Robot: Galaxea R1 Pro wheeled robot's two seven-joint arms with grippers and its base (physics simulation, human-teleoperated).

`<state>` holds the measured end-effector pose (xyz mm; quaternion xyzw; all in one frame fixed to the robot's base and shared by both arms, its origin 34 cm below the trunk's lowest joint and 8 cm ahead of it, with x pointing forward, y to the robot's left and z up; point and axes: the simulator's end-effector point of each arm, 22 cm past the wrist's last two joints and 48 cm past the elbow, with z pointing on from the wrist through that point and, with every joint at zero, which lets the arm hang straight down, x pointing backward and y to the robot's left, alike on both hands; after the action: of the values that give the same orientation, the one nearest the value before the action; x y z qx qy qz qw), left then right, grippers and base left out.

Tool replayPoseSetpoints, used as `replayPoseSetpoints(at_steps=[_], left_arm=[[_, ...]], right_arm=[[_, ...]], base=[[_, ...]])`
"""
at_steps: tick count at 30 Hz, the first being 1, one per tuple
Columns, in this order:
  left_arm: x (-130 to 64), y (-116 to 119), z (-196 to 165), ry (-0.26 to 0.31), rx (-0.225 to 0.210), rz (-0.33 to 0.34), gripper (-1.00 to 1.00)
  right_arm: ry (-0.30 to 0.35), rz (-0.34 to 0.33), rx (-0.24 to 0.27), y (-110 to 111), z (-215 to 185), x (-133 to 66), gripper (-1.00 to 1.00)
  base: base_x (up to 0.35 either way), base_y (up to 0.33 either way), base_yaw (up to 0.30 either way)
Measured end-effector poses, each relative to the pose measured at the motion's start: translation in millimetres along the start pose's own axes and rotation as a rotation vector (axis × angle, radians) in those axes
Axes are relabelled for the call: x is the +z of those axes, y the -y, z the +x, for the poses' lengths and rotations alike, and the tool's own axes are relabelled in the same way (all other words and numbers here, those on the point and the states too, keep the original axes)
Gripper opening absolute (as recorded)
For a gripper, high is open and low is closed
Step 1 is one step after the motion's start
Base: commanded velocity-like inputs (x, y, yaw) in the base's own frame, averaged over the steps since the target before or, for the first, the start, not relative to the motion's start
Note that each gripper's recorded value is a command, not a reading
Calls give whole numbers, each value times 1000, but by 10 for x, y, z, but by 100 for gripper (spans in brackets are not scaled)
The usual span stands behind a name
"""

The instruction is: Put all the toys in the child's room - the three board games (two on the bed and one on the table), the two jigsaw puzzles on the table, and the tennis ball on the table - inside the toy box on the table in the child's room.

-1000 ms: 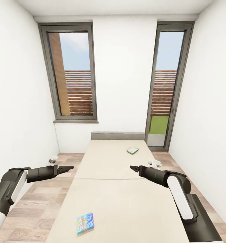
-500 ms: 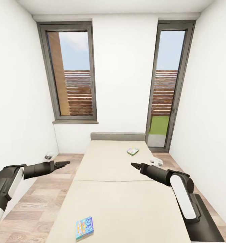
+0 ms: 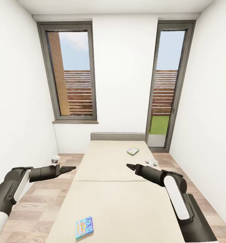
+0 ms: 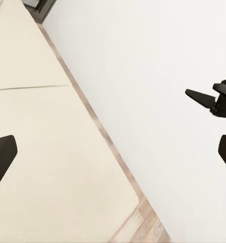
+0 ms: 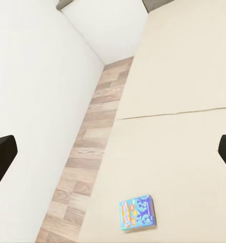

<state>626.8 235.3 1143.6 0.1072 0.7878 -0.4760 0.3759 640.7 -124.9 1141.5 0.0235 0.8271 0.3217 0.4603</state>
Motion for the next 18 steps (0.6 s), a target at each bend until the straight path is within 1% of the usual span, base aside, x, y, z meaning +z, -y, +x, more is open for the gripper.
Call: replayPoseSetpoints(at_steps=[2,18], left_arm=[[3,27,-10,0,9,2,100],[19,6,13,-6,7,-1,100]], right_arm=[[0,5,0,8,1,2,100],[0,9,4,27,6,14,100]], base=[[0,0,0],[0,0,0]])
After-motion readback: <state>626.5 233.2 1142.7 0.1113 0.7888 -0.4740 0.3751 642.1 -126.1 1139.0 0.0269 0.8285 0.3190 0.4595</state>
